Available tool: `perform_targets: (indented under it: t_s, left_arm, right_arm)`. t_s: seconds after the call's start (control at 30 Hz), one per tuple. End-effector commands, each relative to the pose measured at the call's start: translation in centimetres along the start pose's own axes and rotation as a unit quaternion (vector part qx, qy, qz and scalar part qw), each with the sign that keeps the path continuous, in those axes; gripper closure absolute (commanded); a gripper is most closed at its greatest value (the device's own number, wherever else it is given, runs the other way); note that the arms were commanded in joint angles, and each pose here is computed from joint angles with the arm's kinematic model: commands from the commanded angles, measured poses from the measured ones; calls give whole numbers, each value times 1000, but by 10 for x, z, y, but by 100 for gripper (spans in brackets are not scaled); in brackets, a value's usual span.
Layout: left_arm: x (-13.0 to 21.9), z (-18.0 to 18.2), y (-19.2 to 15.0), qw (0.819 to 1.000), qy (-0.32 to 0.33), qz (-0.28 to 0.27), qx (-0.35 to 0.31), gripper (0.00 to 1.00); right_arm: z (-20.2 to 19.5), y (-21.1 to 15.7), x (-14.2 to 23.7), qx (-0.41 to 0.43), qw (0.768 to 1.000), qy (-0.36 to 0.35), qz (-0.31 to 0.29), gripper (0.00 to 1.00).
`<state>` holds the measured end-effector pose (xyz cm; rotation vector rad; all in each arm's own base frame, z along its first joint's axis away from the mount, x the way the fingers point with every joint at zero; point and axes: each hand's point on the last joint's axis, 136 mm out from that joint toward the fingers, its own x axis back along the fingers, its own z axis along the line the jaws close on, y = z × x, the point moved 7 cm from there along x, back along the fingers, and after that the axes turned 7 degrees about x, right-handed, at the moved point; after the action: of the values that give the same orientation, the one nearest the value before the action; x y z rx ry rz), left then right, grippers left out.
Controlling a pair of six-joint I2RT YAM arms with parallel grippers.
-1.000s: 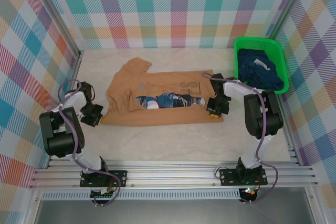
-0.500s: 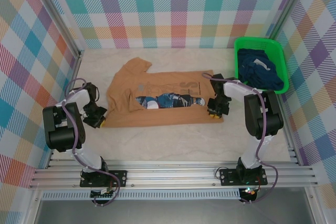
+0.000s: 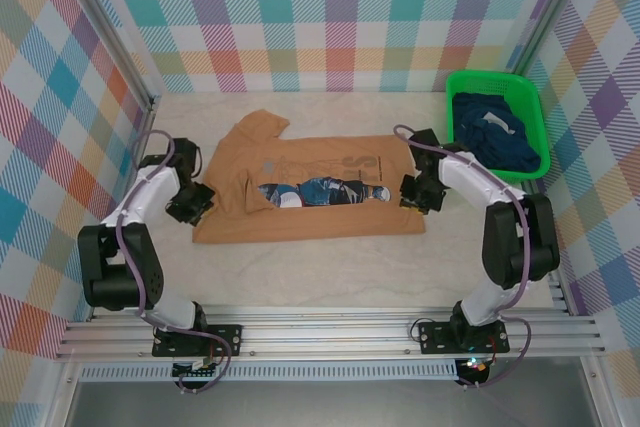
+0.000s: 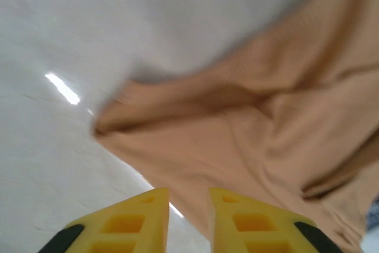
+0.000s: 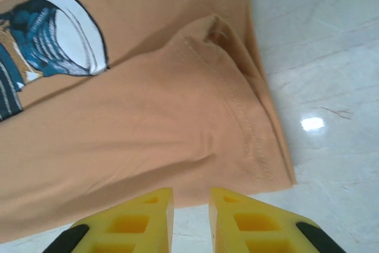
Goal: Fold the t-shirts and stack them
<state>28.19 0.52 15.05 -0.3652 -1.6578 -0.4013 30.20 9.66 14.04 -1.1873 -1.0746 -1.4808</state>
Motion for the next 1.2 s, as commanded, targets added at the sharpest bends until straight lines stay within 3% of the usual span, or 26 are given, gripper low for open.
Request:
perform_targets:
  t_s: [0.0,0.27,0.5,0.67,0.9,1.07,1.17]
  left_arm:
    - [-28,-15,-25,997,-10,76,-3,81]
    - [-52,-23,-17,996,36,64,-41,86]
    - [-71,-12,-5,993,87,39,-63,88]
    - [-69,-12,-4,993,83,38,-74,89]
    - [-14,-29,-17,996,7,5,-84,83]
    - [-30,-32,-26,997,1,47,-68,83]
    - [-45,-32,-28,996,10,60,-65,85]
  right_arm:
    - [19,9,-11,-22,999,44,9,79]
    - [8,43,-42,-44,999,-21,-2,86]
    - [-36,52,-60,-63,993,-92,26,93]
    - [-32,49,-43,-34,997,-66,3,92]
    - [-7,27,3,-4,998,-48,-42,87]
    - [18,-3,-13,7,1000,12,4,84]
    - [15,-15,-32,-8,999,11,37,84]
